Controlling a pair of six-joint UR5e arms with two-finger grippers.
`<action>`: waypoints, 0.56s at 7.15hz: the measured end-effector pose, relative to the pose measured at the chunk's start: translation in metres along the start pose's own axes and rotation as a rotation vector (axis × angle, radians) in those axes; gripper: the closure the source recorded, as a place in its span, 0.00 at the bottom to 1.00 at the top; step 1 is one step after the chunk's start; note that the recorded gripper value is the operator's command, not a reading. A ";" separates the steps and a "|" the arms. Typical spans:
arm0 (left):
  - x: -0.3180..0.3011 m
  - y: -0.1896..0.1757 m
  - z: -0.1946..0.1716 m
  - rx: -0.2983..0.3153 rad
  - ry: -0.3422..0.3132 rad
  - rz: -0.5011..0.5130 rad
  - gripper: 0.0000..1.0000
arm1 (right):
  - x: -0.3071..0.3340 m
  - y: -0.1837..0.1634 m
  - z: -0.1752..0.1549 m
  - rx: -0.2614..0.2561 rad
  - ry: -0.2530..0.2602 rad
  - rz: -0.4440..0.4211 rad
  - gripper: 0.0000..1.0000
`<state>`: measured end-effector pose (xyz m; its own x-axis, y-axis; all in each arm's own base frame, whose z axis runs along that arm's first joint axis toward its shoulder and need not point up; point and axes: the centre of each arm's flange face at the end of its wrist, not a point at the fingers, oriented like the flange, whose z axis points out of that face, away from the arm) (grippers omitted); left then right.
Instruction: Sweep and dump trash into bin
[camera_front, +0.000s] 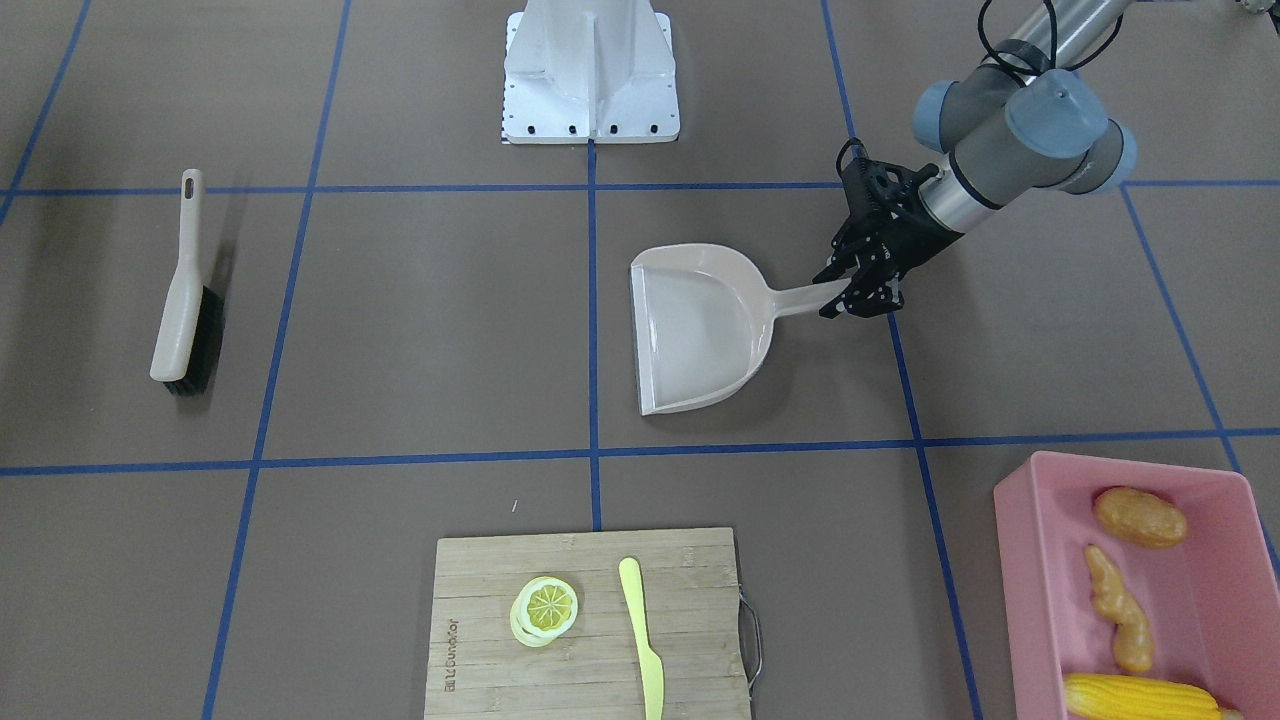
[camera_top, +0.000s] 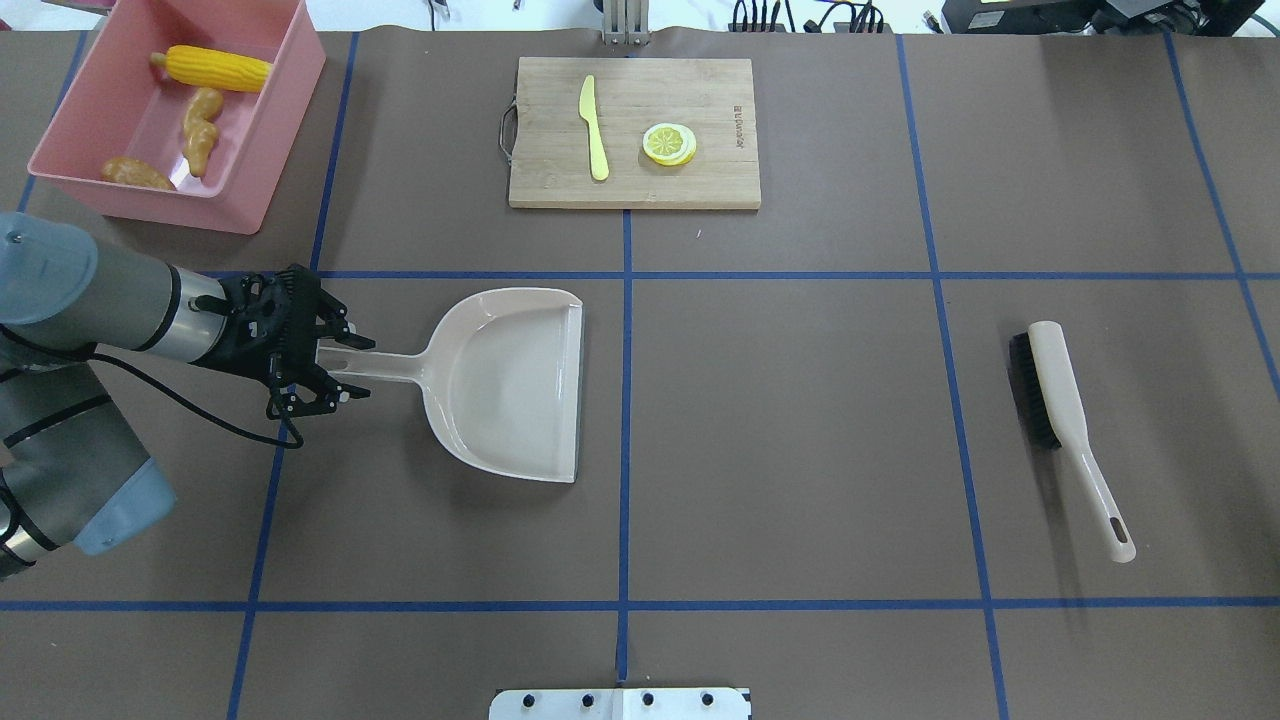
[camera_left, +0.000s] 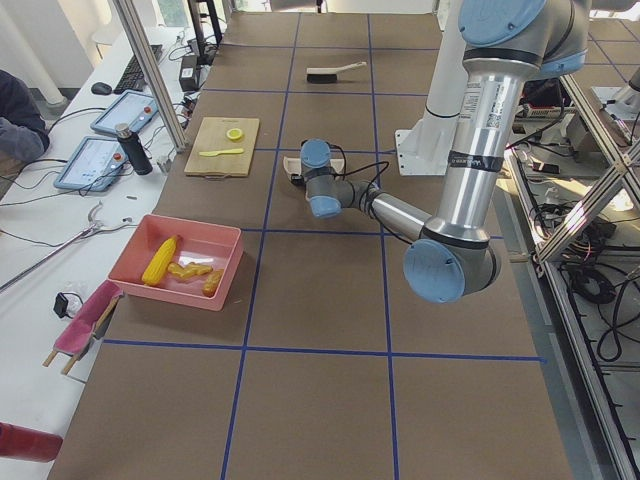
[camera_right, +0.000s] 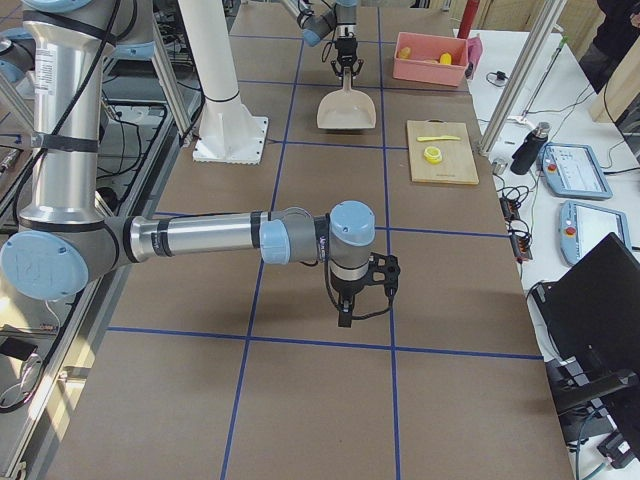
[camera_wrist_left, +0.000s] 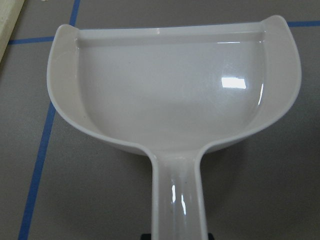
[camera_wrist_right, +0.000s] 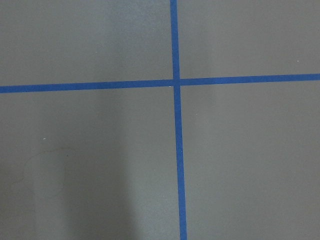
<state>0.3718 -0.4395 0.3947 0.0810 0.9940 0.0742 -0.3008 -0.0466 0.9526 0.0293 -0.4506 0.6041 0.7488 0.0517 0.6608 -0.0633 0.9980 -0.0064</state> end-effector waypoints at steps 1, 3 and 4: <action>0.000 0.000 -0.001 0.002 -0.003 0.001 0.01 | 0.000 0.000 0.000 0.000 0.000 0.001 0.00; 0.014 0.029 -0.036 -0.007 -0.029 -0.037 0.01 | 0.000 0.000 0.000 0.000 0.000 0.001 0.00; 0.022 0.065 -0.081 -0.037 -0.073 -0.139 0.01 | 0.000 0.000 0.000 0.000 -0.001 0.001 0.00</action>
<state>0.2774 -0.4124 0.4346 0.1928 0.9806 -0.0345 -0.3167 0.0955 0.9437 0.0293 -0.4510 0.6039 0.7483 0.0530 0.6612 -0.0643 0.9979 -0.0073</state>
